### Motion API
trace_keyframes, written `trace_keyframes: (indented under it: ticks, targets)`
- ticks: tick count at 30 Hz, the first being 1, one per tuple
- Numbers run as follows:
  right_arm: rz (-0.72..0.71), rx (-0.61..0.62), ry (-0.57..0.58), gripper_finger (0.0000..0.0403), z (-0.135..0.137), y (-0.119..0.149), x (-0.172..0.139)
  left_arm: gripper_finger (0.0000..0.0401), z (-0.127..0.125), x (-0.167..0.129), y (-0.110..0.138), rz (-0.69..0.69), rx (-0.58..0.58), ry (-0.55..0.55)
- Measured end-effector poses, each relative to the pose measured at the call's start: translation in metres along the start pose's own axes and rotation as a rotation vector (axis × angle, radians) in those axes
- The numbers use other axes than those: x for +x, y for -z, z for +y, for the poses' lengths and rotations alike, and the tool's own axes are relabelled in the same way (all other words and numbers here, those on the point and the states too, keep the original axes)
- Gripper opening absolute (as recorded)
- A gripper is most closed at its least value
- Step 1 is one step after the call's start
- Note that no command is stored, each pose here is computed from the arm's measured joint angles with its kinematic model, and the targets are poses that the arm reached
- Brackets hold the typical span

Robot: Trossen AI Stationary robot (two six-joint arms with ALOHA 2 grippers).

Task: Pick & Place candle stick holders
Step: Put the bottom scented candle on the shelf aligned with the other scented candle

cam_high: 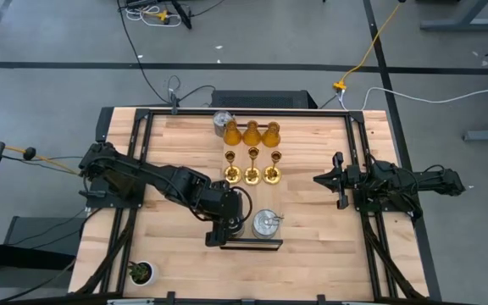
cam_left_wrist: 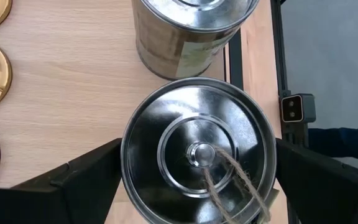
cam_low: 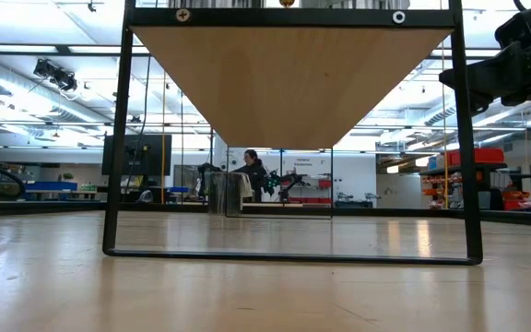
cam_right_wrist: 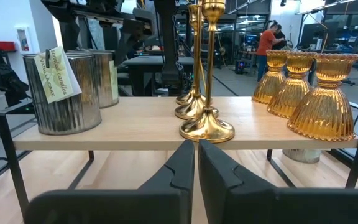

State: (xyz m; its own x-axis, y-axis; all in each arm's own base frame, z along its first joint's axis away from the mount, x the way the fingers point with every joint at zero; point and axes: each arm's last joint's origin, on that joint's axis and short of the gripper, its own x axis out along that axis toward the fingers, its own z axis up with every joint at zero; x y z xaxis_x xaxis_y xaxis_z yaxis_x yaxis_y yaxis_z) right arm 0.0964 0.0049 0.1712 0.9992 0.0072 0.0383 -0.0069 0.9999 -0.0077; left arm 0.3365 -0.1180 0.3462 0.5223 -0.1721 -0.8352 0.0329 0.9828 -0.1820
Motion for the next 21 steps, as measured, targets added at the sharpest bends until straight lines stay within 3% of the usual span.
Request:
trace_keyframes:
  ticks: [21]
  targets:
    - [0.000,0.000,0.000,0.0027,0.0000,0.0001,0.0000,0.0400,0.0017,-0.0001,-0.0006,-0.021,0.087,-0.067]
